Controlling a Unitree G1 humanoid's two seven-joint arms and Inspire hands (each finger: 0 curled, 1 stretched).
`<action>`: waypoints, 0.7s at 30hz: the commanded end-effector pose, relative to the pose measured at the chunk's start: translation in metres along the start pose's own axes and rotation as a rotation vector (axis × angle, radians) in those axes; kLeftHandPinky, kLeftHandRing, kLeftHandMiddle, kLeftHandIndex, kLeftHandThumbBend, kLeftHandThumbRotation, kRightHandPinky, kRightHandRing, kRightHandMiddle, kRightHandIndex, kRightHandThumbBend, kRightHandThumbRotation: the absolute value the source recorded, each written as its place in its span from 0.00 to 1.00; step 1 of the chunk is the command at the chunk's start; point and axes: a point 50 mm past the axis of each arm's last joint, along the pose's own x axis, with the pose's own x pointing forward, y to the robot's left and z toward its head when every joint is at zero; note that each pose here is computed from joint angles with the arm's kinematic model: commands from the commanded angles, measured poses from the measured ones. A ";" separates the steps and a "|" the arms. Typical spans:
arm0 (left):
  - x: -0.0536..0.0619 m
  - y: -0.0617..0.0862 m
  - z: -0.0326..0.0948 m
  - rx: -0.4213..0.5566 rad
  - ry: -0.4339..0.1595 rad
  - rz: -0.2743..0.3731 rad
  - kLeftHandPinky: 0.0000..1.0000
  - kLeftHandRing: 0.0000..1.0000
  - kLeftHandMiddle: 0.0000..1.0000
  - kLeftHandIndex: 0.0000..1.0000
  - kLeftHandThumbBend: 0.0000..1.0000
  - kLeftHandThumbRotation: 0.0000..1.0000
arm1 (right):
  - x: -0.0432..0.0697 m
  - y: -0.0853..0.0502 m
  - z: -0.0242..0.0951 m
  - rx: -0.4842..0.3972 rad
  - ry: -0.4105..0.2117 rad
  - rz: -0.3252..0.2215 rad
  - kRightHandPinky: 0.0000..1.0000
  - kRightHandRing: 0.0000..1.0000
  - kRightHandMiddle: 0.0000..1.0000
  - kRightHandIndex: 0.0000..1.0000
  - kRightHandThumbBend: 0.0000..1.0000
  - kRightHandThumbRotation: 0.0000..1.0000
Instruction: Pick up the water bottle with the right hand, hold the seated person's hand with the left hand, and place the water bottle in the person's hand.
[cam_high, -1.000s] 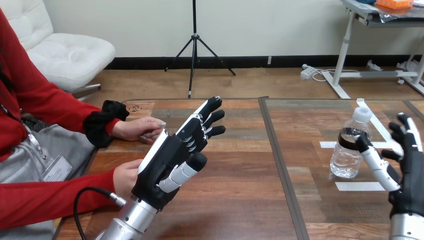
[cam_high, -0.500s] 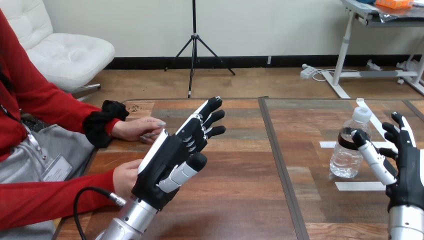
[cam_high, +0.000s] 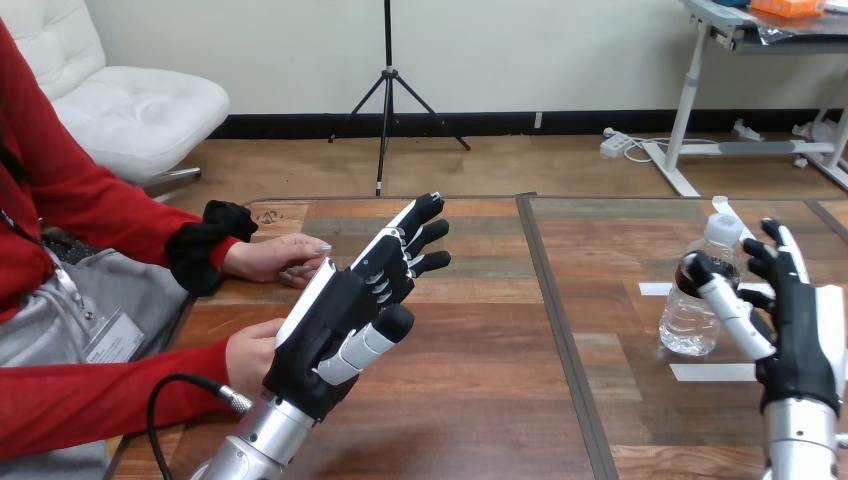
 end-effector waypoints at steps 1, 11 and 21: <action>0.014 0.006 0.010 0.035 -0.067 0.004 0.87 0.95 0.98 0.95 1.00 0.81 | 0.023 -0.001 0.025 0.002 -0.083 -0.002 0.77 0.89 0.88 0.95 1.00 0.75; 0.014 0.005 0.010 0.034 -0.070 0.005 0.87 0.95 0.98 0.95 1.00 0.81 | 0.027 0.000 0.026 -0.005 -0.080 0.024 0.79 0.90 0.89 0.95 1.00 0.72; 0.014 0.005 0.011 0.039 -0.072 0.008 0.87 0.95 0.98 0.95 1.00 0.81 | 0.032 0.002 0.028 -0.005 -0.079 0.046 0.82 0.92 0.90 0.95 1.00 0.69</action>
